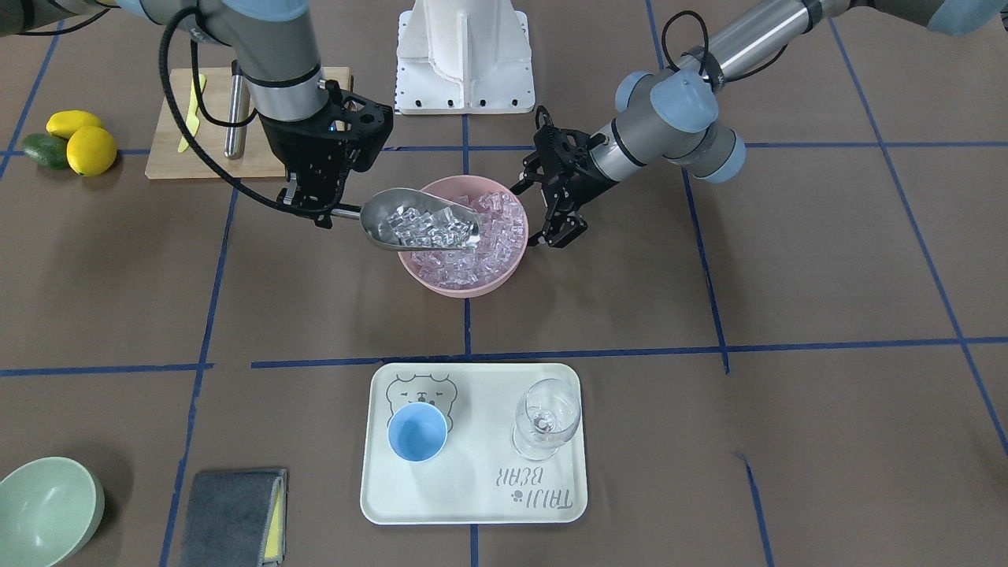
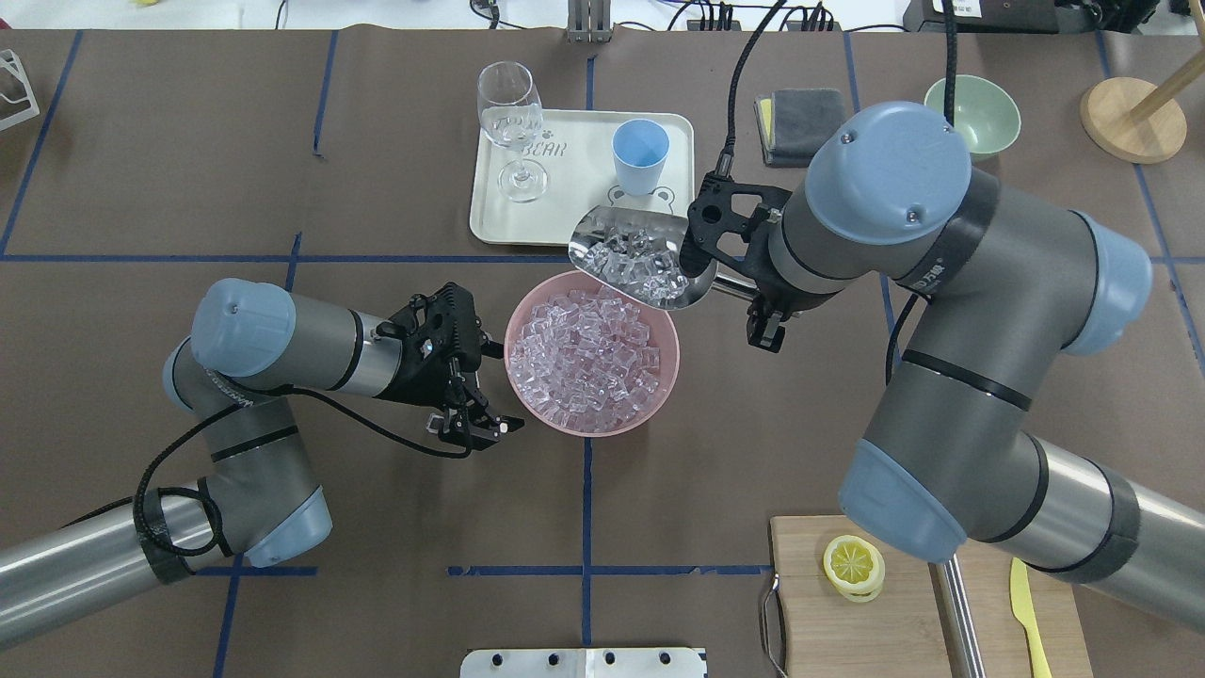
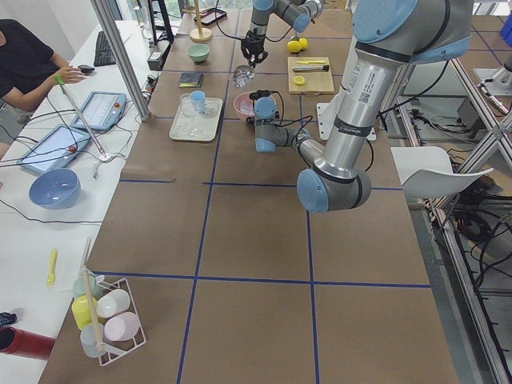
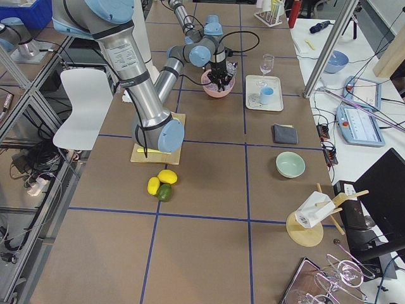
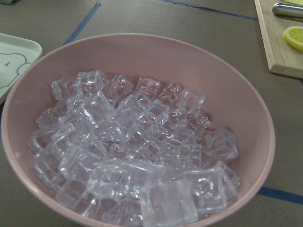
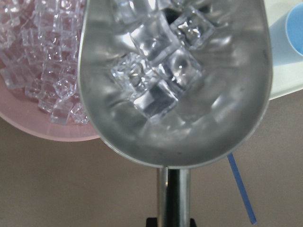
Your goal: Put ice in cup with scoop
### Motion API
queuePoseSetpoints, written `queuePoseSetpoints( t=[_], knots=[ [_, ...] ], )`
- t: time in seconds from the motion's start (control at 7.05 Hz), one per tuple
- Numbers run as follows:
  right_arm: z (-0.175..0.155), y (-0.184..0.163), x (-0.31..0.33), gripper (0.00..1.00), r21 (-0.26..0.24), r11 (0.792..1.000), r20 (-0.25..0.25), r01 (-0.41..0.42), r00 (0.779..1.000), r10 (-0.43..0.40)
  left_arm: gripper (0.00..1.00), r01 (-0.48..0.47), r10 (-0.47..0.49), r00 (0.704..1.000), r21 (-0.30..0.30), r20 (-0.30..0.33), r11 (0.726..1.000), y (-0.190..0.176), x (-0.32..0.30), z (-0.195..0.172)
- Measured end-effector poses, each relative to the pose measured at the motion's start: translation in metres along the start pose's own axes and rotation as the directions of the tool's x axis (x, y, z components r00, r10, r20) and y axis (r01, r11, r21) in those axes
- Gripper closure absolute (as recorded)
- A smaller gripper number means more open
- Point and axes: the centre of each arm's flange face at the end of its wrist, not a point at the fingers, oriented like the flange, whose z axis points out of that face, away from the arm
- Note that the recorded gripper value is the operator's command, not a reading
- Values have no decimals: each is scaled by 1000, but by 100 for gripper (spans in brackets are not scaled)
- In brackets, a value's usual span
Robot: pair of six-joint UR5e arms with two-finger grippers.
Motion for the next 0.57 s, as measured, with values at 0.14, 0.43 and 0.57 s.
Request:
queuePoseSetpoints(
  t=[0.14, 0.43, 0.57],
  knots=[
    [-5, 1, 1, 100, 20, 998, 0, -60, 998, 60, 0, 0, 0, 1000, 1, 2, 1000, 0, -1, -3],
    [-12, 3, 8, 100, 33, 993, -7, -111, 994, 111, 0, 4, -4, 1000, -8, 15, 1000, 9, -6, -15],
    [-14, 4, 11, 100, 35, 992, -8, -120, 993, 121, 0, 9, -9, 1000, -14, 26, 1000, 17, -11, -26]
  ],
)
